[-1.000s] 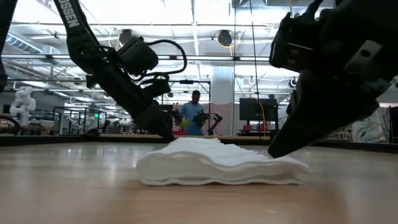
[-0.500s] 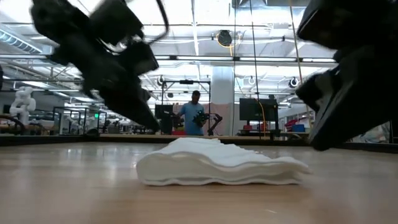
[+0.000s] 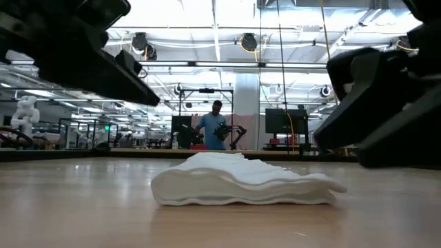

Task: Roll napkin
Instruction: Roll the white table napkin

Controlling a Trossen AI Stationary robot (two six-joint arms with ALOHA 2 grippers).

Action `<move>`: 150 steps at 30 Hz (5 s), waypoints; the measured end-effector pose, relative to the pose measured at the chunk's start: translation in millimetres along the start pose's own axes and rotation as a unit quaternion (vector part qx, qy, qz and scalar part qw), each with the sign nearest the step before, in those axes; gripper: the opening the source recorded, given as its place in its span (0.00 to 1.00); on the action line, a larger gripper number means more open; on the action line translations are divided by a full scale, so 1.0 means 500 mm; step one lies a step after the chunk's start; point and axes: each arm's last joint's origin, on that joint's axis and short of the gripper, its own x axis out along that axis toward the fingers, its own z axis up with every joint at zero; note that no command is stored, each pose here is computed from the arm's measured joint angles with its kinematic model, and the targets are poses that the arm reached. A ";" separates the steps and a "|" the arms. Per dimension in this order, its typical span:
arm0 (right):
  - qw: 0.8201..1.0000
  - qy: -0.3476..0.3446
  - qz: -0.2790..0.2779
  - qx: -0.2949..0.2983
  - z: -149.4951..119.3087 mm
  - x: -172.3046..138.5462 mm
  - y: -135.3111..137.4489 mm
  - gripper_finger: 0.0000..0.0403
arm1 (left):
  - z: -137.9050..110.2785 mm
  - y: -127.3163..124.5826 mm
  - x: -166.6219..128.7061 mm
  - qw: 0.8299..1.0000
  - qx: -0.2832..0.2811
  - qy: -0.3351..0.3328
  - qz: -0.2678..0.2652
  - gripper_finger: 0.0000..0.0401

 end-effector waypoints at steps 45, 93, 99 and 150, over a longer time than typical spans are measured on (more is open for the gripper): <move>0.981 0.071 0.012 0.181 -0.030 0.034 -0.039 0.06 | -0.029 -0.166 0.169 0.974 0.221 0.051 -0.013 0.50; 0.995 0.033 -0.053 -0.074 -0.021 0.014 -0.020 0.61 | 0.066 -0.075 0.123 1.000 0.006 -0.001 0.017 0.03; 0.996 0.041 -0.070 -0.044 -0.019 0.029 -0.049 0.59 | 0.067 -0.074 0.123 1.000 0.005 -0.002 0.019 0.03; 0.953 0.097 0.107 0.267 0.000 0.048 -0.152 0.00 | -0.004 -0.064 0.129 0.988 -0.107 0.102 0.038 0.12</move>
